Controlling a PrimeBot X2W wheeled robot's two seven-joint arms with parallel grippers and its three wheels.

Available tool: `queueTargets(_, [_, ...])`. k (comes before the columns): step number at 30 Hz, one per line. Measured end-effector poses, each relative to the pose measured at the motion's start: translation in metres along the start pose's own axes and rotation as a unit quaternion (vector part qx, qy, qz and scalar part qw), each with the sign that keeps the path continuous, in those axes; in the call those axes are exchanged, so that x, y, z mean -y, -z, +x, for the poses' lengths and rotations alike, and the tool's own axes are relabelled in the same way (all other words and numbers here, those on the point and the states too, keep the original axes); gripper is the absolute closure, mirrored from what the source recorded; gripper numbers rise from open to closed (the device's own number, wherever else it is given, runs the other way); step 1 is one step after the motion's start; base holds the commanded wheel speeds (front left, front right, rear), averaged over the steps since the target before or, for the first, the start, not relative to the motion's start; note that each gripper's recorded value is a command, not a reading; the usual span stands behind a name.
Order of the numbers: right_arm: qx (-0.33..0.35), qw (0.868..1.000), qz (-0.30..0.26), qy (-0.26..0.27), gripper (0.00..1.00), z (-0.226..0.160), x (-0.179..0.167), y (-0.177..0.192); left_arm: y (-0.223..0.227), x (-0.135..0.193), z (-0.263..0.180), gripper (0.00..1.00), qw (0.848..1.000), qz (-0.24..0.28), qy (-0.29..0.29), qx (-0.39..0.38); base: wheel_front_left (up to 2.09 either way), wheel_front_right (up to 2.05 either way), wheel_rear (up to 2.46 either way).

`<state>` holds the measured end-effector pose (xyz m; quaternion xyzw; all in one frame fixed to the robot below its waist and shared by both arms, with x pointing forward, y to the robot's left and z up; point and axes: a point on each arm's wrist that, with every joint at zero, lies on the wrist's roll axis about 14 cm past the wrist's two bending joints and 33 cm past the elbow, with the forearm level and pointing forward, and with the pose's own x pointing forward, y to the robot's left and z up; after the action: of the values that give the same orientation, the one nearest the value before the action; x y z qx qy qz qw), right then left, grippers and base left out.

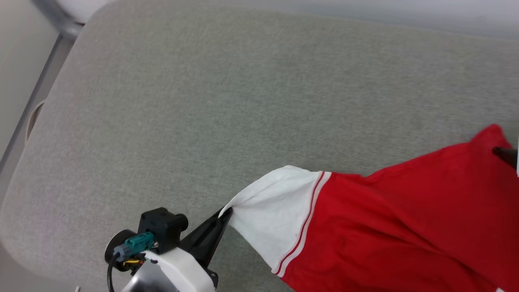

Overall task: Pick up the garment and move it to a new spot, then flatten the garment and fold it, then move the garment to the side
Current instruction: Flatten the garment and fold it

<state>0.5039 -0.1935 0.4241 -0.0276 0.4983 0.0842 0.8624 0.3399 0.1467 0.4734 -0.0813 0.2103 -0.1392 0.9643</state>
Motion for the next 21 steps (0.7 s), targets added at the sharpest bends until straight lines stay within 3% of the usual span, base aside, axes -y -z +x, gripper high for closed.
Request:
queueTargets(8, [-0.047,0.999,-0.018,0.002,0.0,0.051,-0.012,0.002,0.011,-0.013,0.003,1.0,1.0,-0.013,-0.023,-0.013,0.0,0.0,0.0])
queueTargets(16, [-0.066,0.997,-0.029,-0.002,0.0,0.069,-0.017,0.012,0.013,-0.018,0.006,1.0,0.999,-0.015,-0.03,-0.014,0.0,0.0,0.0])
queueTargets(17, [-0.066,0.997,-0.029,-0.003,0.65,0.071,-0.018,0.012,0.013,-0.019,0.006,1.0,0.999,-0.015,-0.031,-0.014,0.0,0.0,0.0])
queueTargets(18, [-0.062,0.998,-0.028,-0.005,1.0,0.072,-0.019,0.011,0.013,-0.019,0.007,1.0,0.999,-0.014,-0.031,-0.014,0.0,0.0,0.0])
queueTargets(21, [-0.036,0.999,-0.031,-0.015,1.0,0.074,-0.025,0.004,0.012,-0.02,0.008,1.0,0.999,-0.013,-0.032,-0.012,0.0,0.0,0.0])
